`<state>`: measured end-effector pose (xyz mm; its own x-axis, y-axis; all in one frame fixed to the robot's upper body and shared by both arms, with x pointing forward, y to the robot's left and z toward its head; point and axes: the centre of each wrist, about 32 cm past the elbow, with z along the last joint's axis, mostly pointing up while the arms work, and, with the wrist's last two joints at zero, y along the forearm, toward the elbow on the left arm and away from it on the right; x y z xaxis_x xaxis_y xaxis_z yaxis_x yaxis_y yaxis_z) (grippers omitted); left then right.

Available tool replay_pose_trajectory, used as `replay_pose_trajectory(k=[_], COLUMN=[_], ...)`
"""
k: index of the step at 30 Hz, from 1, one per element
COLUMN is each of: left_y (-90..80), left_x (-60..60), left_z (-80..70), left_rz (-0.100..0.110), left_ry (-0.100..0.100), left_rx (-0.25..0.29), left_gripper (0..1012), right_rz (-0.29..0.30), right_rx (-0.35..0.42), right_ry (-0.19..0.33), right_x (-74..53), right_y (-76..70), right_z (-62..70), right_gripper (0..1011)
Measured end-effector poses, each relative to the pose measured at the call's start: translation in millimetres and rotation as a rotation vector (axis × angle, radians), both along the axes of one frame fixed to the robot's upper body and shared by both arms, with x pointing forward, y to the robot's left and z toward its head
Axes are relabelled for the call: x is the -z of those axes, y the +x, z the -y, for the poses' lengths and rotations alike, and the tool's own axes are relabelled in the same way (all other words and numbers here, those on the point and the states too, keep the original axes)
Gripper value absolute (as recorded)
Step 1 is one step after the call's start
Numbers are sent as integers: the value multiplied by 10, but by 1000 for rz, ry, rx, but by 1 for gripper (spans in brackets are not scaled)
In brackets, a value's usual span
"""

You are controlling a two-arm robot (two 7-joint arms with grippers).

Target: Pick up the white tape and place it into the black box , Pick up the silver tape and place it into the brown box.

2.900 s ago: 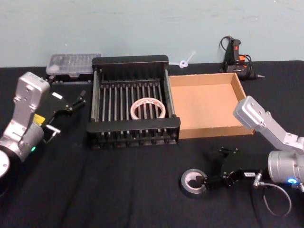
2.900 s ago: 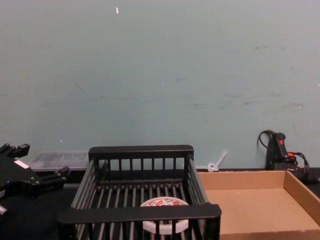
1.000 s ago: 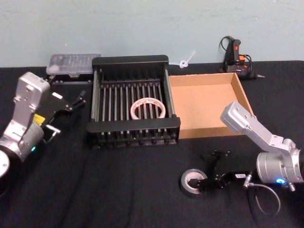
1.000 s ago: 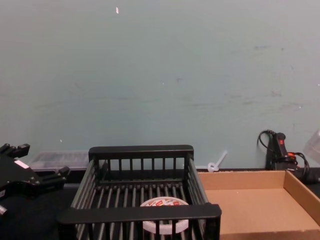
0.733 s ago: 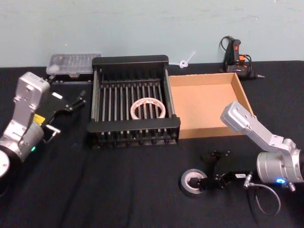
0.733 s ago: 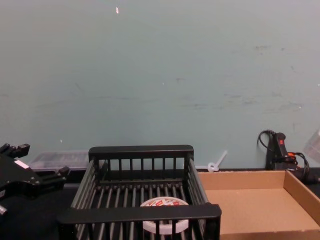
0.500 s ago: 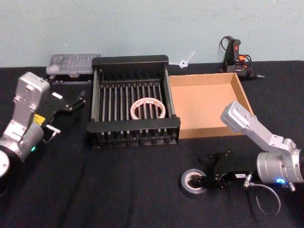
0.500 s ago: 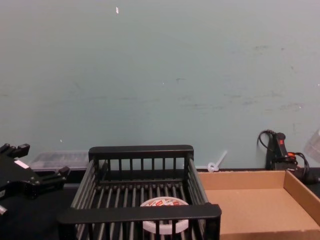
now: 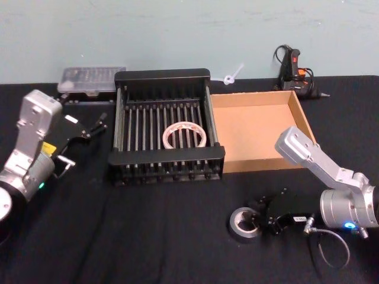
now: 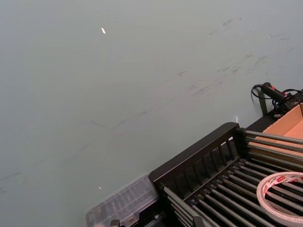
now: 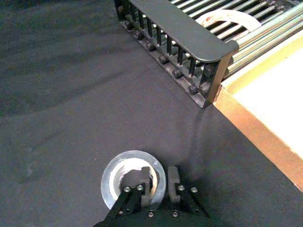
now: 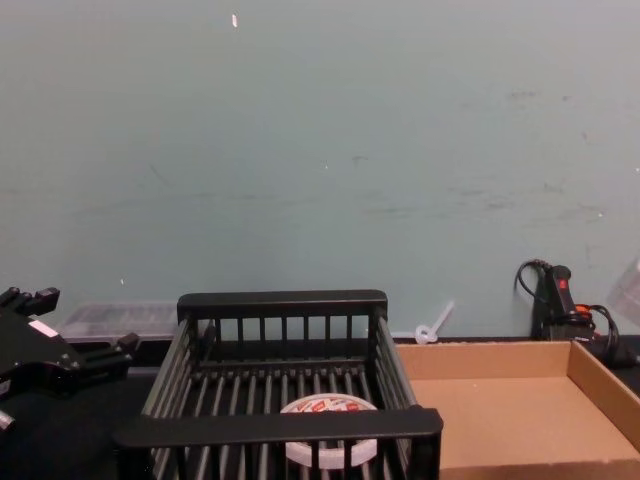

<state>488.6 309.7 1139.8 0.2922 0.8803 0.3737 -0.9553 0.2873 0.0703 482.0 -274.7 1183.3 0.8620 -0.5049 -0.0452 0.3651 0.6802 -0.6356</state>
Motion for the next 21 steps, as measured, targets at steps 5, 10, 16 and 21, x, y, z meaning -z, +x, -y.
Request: replay_pose_trajectory(k=[5, 10, 16, 21], left_y=[0, 0, 0, 0], left_x=[0, 0, 0, 0], left_z=[0, 0, 0, 0], left_rz=[0, 0, 0, 0], left_ry=[0, 0, 0, 0], left_rx=[0, 0, 0, 0], left_gripper=[1001, 1001, 1002, 1001], right_rz=[0, 0, 0, 0], right_rx=[0, 0, 0, 0], right_ry=[0, 0, 0, 0], right_x=[0, 0, 0, 0], right_y=[0, 0, 0, 0], right_z=[0, 0, 0, 0], right_gripper=[172, 170, 170, 170])
